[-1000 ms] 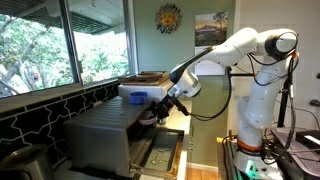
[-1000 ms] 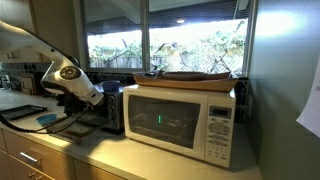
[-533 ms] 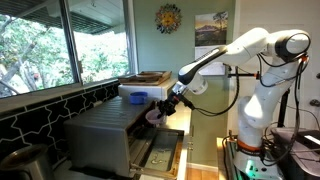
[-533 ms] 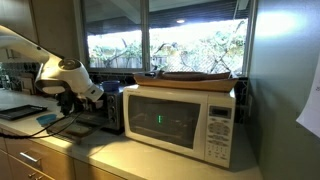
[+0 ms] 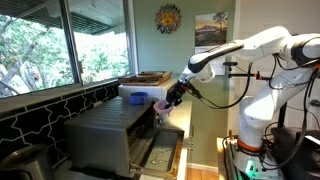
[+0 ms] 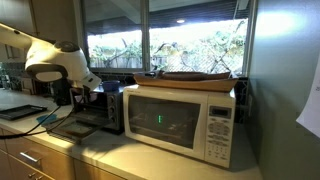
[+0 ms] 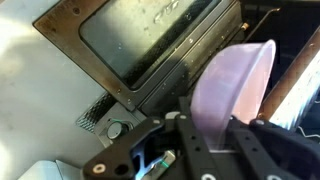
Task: Pour the contents in the container in the oven into the blue bowl
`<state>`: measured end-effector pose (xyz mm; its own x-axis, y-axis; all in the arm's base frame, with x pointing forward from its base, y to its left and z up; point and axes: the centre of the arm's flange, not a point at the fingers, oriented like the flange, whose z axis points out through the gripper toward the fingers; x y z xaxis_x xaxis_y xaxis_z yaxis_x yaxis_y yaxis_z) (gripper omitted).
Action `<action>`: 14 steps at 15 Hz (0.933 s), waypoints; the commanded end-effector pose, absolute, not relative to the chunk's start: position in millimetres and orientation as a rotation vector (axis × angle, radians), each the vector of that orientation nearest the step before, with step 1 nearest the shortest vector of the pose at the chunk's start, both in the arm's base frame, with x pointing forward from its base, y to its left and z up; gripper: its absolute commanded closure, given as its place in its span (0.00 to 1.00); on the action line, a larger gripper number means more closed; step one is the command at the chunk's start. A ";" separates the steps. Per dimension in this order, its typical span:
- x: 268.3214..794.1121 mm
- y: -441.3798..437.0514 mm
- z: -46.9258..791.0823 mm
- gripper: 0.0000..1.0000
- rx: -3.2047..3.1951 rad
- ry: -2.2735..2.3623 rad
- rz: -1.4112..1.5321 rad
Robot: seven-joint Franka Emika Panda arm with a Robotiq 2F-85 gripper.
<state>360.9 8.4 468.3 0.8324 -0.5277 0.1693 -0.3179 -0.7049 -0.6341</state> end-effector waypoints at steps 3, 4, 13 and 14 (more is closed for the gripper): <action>363.6 9.9 462.0 0.95 -2.410 0.621 -0.436; 364.5 8.8 466.4 0.95 -2.403 0.605 -0.450; 364.7 -17.0 522.1 0.95 -2.396 0.494 -0.553; 367.2 -16.8 531.5 0.95 -2.386 0.486 -0.568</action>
<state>367.1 -13.4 507.6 0.8317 -0.4940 0.2536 -0.2354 -0.7272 -0.6448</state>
